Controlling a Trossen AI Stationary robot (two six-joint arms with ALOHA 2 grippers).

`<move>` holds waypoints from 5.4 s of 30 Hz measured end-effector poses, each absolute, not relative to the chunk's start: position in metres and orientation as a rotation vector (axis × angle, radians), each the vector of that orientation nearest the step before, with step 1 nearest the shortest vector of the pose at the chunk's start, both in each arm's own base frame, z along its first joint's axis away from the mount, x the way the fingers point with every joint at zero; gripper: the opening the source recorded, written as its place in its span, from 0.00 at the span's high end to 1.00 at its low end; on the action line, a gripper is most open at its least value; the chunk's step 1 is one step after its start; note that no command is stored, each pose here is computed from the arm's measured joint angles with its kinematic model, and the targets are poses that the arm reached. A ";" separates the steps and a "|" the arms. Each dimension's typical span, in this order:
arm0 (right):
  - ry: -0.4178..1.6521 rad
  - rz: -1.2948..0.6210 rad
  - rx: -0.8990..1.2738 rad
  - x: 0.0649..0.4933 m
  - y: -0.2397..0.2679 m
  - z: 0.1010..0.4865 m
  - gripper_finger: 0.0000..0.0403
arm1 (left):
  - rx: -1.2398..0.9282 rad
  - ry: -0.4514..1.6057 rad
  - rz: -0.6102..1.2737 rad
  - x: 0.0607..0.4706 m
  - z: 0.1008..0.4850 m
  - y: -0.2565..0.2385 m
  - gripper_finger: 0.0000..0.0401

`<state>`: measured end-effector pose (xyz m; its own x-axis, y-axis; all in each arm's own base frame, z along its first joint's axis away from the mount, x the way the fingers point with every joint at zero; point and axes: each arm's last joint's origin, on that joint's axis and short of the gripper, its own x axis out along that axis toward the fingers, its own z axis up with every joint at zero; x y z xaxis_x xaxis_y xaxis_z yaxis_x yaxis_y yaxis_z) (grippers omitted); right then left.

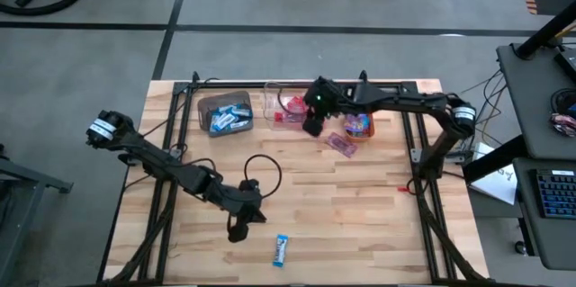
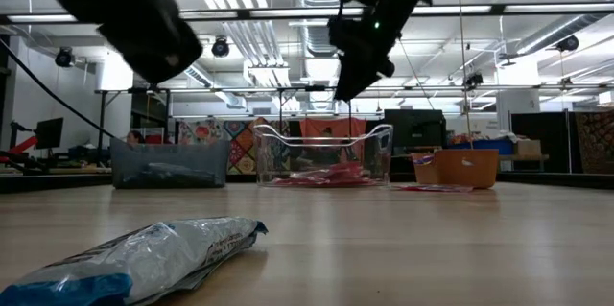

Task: Sort candy
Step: Put the white chocolate into the black bin

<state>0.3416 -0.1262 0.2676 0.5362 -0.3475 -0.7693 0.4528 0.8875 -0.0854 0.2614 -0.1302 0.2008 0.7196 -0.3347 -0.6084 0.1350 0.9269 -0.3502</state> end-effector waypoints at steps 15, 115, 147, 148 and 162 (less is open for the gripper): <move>1.066 -0.132 0.113 0.336 0.028 0.267 0.65 | -0.329 0.712 -0.291 0.249 0.203 -0.155 0.97; 1.225 -0.010 0.057 0.257 0.188 0.249 0.63 | -0.244 1.029 0.541 0.310 0.239 -0.202 1.00; 1.081 -0.255 0.063 0.285 0.148 0.252 0.63 | -0.305 1.053 0.873 0.182 0.235 0.148 1.00; 1.080 -0.261 0.067 0.286 0.146 0.252 0.63 | -0.320 1.062 0.878 0.178 0.229 0.154 1.00; 1.100 -0.386 0.161 0.306 0.096 0.251 0.63 | -0.342 1.099 0.896 0.170 0.198 0.173 0.98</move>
